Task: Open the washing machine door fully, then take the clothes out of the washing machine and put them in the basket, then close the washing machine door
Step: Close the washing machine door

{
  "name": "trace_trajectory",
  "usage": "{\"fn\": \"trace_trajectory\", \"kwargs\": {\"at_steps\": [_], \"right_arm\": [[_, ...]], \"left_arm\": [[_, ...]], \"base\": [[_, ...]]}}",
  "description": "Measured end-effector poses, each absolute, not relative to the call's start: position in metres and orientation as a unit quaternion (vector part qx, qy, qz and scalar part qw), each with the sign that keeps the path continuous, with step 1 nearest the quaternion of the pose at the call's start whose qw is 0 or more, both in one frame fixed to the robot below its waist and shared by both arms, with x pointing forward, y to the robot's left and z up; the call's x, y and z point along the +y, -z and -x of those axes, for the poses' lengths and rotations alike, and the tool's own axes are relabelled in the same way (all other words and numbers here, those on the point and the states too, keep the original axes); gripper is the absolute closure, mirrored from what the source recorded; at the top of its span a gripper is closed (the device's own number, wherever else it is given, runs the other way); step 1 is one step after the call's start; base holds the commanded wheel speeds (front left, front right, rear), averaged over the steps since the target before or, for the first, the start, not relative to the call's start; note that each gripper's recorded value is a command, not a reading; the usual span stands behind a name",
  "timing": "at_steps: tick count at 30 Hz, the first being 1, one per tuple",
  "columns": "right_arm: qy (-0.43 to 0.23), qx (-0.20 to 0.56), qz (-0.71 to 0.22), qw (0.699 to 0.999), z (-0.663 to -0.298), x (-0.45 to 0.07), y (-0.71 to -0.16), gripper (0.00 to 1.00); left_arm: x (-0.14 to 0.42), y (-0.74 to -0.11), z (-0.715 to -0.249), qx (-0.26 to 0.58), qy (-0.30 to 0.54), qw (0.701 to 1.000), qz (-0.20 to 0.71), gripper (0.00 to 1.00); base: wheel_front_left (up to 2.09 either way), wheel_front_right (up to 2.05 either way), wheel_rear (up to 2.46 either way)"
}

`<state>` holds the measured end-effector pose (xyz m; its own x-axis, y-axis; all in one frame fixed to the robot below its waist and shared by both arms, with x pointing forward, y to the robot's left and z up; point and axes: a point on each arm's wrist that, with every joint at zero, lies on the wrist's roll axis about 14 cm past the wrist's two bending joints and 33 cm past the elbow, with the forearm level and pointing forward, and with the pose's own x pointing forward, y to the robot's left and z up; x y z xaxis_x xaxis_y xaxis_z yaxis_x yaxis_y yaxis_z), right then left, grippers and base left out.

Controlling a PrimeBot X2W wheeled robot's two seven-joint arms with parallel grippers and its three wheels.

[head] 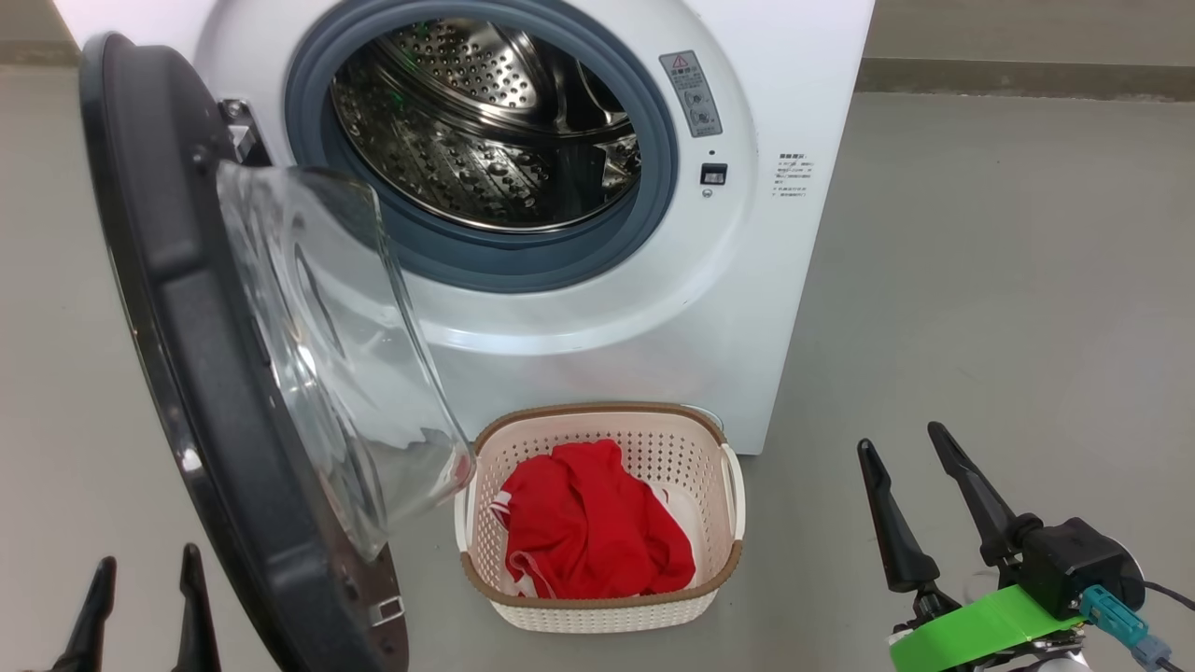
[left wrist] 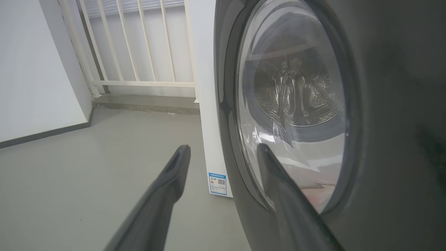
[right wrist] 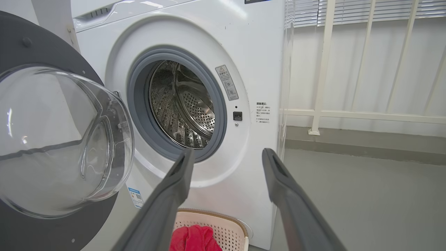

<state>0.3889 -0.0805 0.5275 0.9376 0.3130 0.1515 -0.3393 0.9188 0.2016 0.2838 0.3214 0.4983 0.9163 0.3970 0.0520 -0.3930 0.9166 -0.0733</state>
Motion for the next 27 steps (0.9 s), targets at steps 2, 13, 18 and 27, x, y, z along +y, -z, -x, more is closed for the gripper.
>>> {"fn": "trace_trajectory", "kwargs": {"at_steps": [2,13,18,27], "right_arm": [[-0.167,-0.058,-0.113,0.978,-0.389,-0.080,-0.528,0.00],[-0.169,-0.057,-0.113,0.978,-0.389,-0.079,-0.527,0.00],[-0.169,-0.059,-0.112,0.978,-0.388,-0.079,-0.528,0.00],[-0.168,-0.058,-0.114,0.978,-0.387,-0.080,-0.528,0.00]], "left_arm": [[0.320,-0.498,-0.284,-0.033,-0.200,0.979,0.030,0.00],[0.340,-0.511,-0.285,-0.093,-0.246,0.950,0.169,1.00],[0.352,-0.537,-0.298,-0.140,-0.236,0.907,0.319,1.00],[0.328,-0.591,-0.326,-0.133,-0.096,0.792,0.588,1.00]], "base": [[0.00,0.00,0.00],[0.00,0.00,0.00],[0.00,0.00,0.00],[0.00,0.00,0.00]]}}
